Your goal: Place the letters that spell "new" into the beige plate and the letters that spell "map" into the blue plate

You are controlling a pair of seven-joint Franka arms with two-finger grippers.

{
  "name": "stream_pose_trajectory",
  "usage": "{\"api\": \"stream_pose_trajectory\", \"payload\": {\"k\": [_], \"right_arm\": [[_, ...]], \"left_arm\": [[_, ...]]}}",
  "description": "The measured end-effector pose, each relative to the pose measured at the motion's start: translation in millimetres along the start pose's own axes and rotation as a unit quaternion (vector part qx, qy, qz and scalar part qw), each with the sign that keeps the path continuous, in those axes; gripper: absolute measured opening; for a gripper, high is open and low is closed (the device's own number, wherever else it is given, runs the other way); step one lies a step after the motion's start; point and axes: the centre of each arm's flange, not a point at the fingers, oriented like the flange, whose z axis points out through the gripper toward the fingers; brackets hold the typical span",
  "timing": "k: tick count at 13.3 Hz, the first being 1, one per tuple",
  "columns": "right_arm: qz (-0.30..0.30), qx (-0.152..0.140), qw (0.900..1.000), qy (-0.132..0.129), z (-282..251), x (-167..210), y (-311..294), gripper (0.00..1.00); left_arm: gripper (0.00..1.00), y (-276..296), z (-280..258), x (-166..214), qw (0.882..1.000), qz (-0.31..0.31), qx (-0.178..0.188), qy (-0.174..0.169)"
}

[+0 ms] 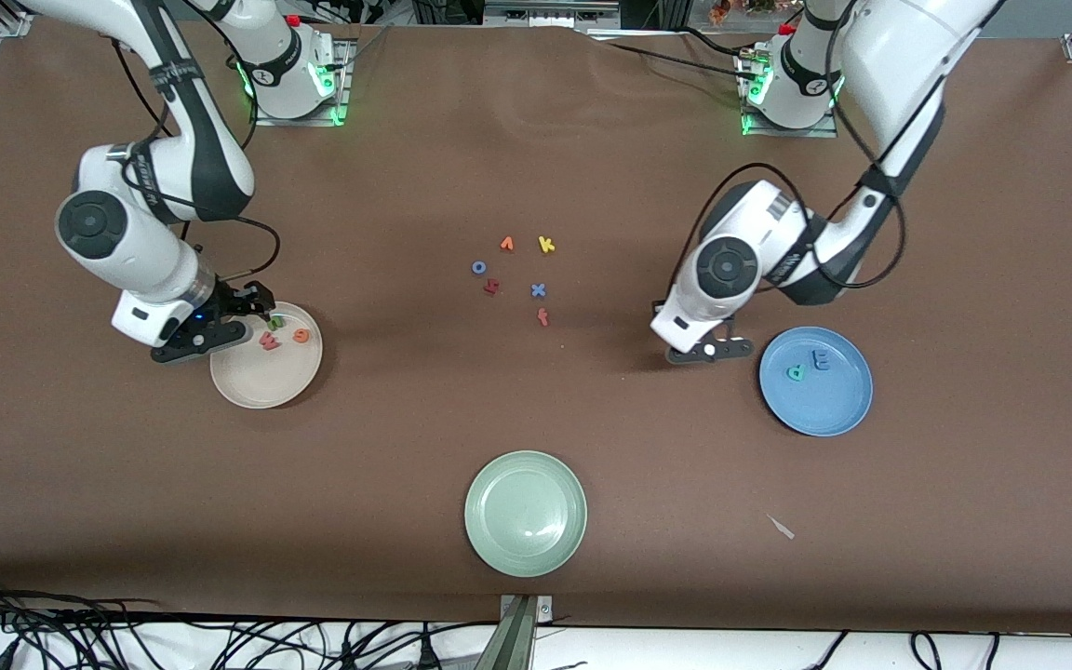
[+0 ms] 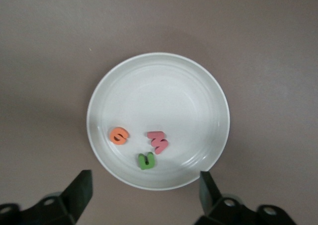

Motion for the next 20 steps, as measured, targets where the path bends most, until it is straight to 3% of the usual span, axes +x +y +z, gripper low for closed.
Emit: {"api": "stream_pose_trajectory", "payload": {"k": [3,5,9,12,16,20], "right_arm": [[0.017,0.018,1.000,-0.018,-88.7,8.6,5.3,1.00],[0.021,0.024,0.999,-0.023,-150.7,7.8,7.5,1.00],[0.026,0.021,0.999,-0.003,-220.9,-9.2,9.6,1.00],[0.030,0.018,0.999,0.006,-240.0,-19.9,11.9,1.00],[0.032,0.016,0.999,0.017,-251.3,-19.1,14.2,1.00],[0.048,0.016,0.999,0.016,-249.1,-21.5,31.2,1.00]], "left_arm": [[0.29,-89.5,4.9,33.1,0.998,0.061,0.035,0.004],[0.29,-138.0,12.1,48.1,0.996,0.085,0.024,0.003],[0.30,-191.0,37.9,63.1,0.994,0.105,-0.004,0.008],[0.55,-175.8,36.3,61.5,0.993,0.117,-0.007,0.010],[0.98,-153.1,-1.1,60.4,0.990,0.132,-0.008,0.038],[1.00,-144.7,-103.6,44.9,0.990,0.126,0.014,0.059]]}}
